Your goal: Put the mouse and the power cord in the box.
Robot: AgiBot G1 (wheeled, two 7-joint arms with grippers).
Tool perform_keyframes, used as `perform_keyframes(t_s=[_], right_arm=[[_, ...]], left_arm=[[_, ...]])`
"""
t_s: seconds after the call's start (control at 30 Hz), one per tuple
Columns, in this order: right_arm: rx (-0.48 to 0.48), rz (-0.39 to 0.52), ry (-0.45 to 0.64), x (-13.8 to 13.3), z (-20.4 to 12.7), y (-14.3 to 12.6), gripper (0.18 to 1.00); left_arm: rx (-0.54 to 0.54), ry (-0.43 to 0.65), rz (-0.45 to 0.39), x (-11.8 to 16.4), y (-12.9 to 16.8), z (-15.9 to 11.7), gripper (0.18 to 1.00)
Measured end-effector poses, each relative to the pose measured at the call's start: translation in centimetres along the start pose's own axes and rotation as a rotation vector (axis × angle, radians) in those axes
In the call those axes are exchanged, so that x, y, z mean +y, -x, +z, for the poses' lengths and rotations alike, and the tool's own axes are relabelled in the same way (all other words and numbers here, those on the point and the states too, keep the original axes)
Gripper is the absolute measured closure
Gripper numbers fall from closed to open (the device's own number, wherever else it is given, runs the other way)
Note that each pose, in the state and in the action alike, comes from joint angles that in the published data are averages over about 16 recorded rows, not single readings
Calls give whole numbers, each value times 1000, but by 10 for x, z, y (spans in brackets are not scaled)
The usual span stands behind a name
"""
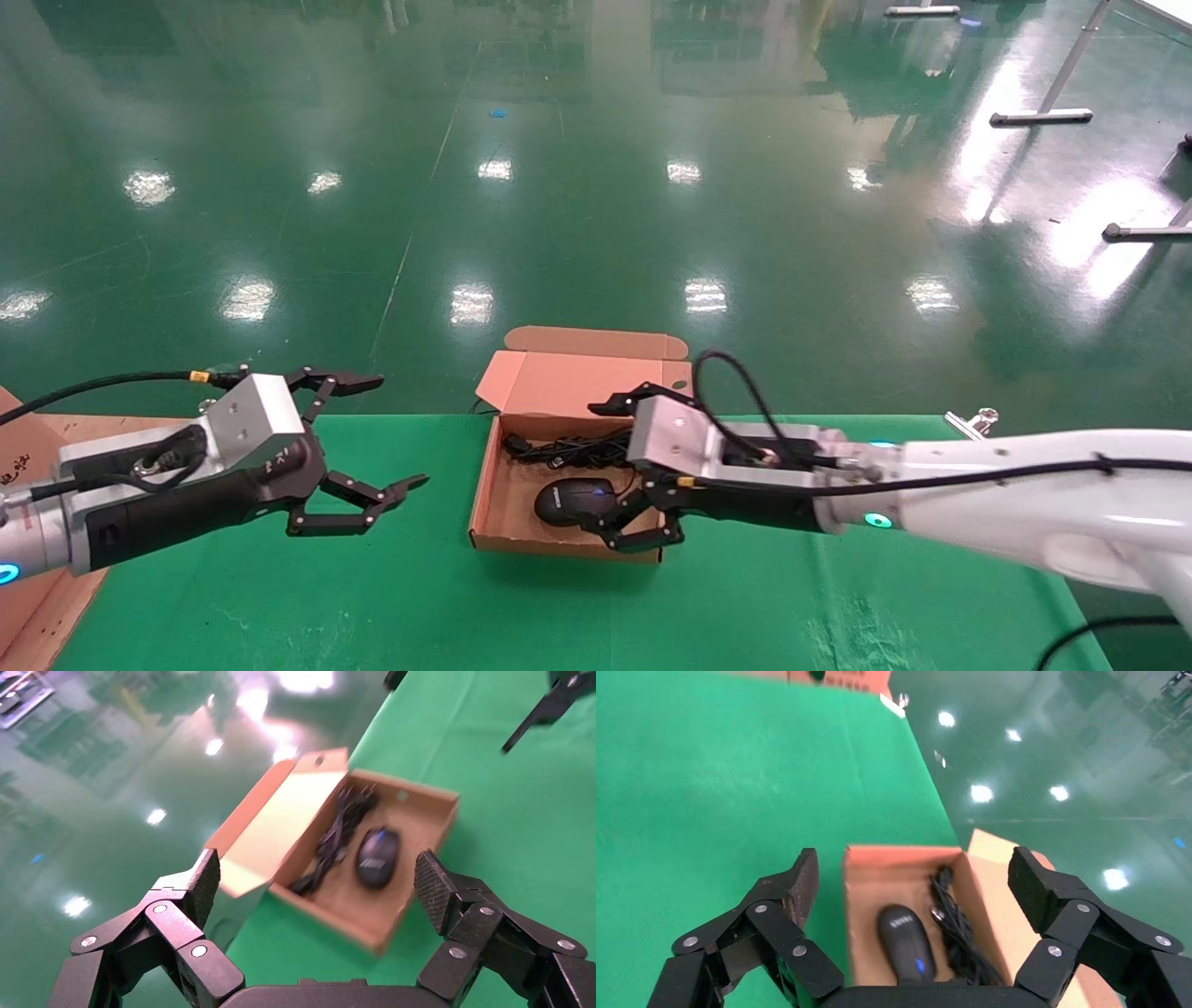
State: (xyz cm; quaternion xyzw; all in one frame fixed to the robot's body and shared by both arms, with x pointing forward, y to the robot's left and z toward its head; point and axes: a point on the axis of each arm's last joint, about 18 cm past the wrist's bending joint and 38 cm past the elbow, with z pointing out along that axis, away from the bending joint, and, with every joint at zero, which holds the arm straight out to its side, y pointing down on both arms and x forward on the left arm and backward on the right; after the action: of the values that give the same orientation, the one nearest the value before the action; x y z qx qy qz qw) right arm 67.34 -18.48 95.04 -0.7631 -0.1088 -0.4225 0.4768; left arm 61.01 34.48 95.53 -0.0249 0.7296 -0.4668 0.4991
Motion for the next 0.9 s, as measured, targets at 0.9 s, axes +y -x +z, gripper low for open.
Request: perform_keyframes(t_s=[0.9], right_arm=[[-94, 301, -319, -50, -157, 40, 178]], left_arm=[[341, -335, -222, -85, -46, -46, 184]])
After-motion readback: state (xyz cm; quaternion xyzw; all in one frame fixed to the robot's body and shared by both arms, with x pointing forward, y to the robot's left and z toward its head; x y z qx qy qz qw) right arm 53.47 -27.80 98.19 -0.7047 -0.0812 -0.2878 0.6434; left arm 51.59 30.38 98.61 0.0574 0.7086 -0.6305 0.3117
